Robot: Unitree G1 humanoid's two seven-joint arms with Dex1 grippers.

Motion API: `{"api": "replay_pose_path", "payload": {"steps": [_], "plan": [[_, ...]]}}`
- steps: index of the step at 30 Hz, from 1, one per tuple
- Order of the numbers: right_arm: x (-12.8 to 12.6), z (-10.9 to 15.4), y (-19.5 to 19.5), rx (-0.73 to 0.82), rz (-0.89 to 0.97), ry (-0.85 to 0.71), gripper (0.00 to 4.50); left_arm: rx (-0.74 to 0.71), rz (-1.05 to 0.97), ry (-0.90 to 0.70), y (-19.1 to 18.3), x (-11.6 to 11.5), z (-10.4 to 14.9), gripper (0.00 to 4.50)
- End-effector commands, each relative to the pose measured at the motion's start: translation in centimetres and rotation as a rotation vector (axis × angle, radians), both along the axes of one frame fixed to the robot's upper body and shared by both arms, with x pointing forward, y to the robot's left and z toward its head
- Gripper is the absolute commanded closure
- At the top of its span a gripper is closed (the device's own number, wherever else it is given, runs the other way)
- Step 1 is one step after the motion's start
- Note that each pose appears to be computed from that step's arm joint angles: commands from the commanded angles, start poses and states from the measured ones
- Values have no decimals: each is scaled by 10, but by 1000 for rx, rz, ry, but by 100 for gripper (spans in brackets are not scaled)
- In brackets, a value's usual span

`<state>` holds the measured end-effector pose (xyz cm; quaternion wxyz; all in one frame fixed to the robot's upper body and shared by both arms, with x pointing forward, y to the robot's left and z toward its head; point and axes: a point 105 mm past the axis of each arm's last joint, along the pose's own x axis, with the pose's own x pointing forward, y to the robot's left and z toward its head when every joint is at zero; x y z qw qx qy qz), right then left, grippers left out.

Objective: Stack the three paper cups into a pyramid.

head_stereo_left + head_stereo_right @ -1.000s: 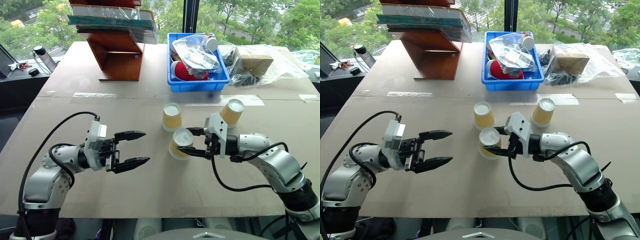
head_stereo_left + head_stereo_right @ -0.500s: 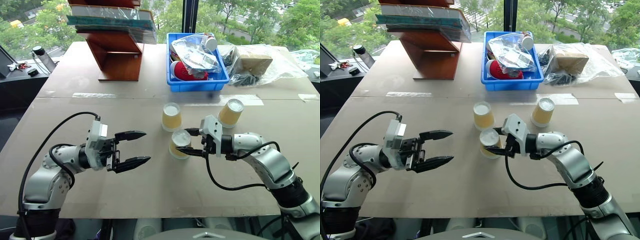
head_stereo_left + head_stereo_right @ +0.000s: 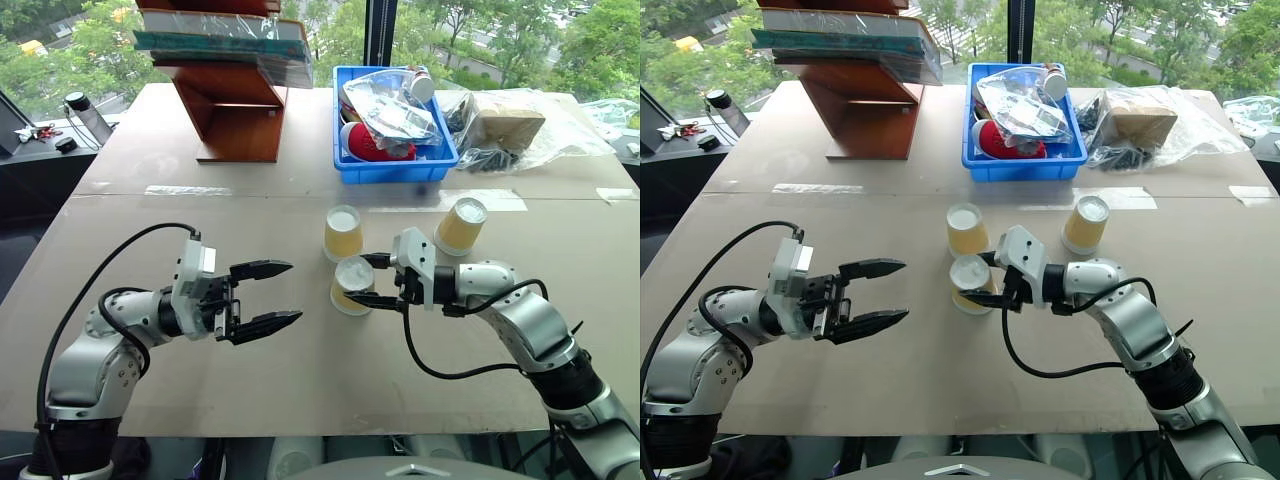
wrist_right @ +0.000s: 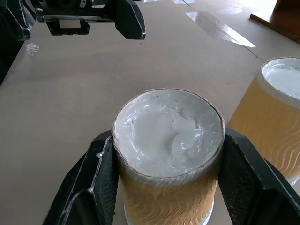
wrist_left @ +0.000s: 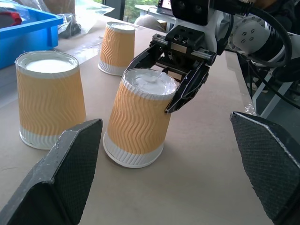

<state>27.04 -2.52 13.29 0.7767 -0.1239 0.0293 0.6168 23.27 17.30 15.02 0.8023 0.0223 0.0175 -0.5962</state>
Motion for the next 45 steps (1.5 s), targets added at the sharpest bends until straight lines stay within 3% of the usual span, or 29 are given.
{"api": "replay_pose_path", "payload": {"steps": [1,4,11,14,17,22,35,45], "plan": [[-3,8,3,15,43,-35,132,-16,-19,-45,-5,-2,11,0],[0,15,-1,8,27,-83,12,-19,-21,-46,-5,-2,12,0],[-8,76,-28,123,-70,-147,4,-42,-41,-54,-9,-3,19,0],[12,106,-79,166,-401,-234,4,-78,-83,-72,-20,-5,31,0],[33,94,-133,67,-715,-240,4,-101,-111,-69,-27,-6,39,0],[40,72,-168,51,-890,-147,4,-112,-114,-95,-32,-4,49,0],[56,43,-160,101,-887,10,4,13,-134,-69,-13,-5,76,0],[74,31,-160,124,-918,66,4,19,-113,-68,-8,-9,67,0]]}}
